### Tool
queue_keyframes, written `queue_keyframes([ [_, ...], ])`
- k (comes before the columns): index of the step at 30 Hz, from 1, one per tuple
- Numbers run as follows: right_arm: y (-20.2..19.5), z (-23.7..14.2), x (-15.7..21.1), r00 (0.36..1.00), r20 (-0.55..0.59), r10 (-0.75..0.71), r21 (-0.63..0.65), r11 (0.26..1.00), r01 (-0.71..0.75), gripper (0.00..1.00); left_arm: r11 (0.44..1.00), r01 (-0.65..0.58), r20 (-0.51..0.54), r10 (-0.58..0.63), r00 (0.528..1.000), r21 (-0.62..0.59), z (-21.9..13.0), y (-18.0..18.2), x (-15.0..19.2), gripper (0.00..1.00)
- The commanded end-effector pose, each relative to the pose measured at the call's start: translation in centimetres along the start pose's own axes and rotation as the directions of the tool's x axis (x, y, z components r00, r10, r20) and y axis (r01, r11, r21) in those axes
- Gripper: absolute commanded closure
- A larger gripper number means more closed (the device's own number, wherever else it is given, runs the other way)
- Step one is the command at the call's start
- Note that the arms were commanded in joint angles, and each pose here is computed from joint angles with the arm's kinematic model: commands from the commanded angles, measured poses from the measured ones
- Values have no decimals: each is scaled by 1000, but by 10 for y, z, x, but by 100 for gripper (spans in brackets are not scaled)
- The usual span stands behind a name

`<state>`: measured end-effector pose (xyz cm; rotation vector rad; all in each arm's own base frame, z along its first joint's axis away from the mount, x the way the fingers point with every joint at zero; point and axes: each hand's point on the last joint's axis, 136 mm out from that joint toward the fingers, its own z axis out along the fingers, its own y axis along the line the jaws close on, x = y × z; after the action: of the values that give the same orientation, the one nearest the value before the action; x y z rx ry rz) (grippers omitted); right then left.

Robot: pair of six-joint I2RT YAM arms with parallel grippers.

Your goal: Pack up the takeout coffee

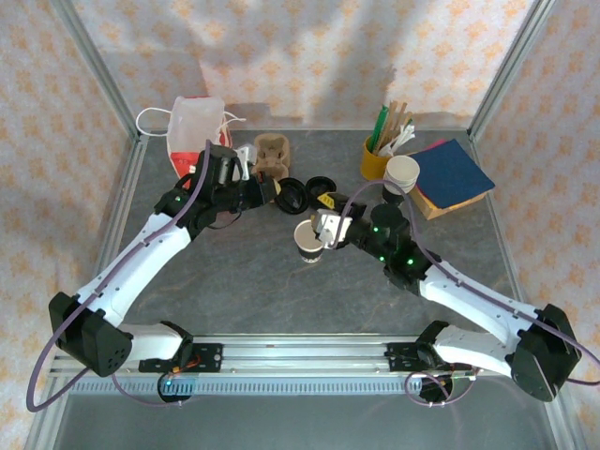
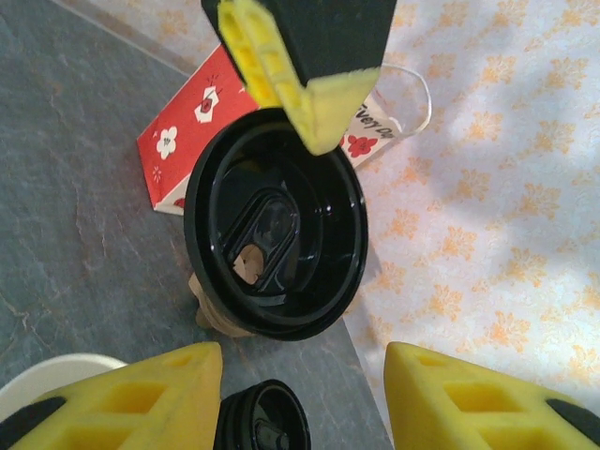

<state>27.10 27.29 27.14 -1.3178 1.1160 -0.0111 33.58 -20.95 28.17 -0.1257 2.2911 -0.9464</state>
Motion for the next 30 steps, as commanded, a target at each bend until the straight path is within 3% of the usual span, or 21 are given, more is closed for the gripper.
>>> queue_keyframes([
  [1, -5, 0, -2, 998, 5, -67, 31, 997, 67, 53, 997, 27, 26, -29, 999, 79, -12, -17, -7, 95],
  [20, -9, 8, -11, 995, 35, -94, 45, 995, 92, 61, 983, 85, 1, -86, 996, 162, -18, -30, -1, 96],
  [30, -14, 9, -20, 995, 66, -77, 64, 995, 72, 71, 979, 97, -6, -98, 995, 181, -20, -32, 1, 96],
])
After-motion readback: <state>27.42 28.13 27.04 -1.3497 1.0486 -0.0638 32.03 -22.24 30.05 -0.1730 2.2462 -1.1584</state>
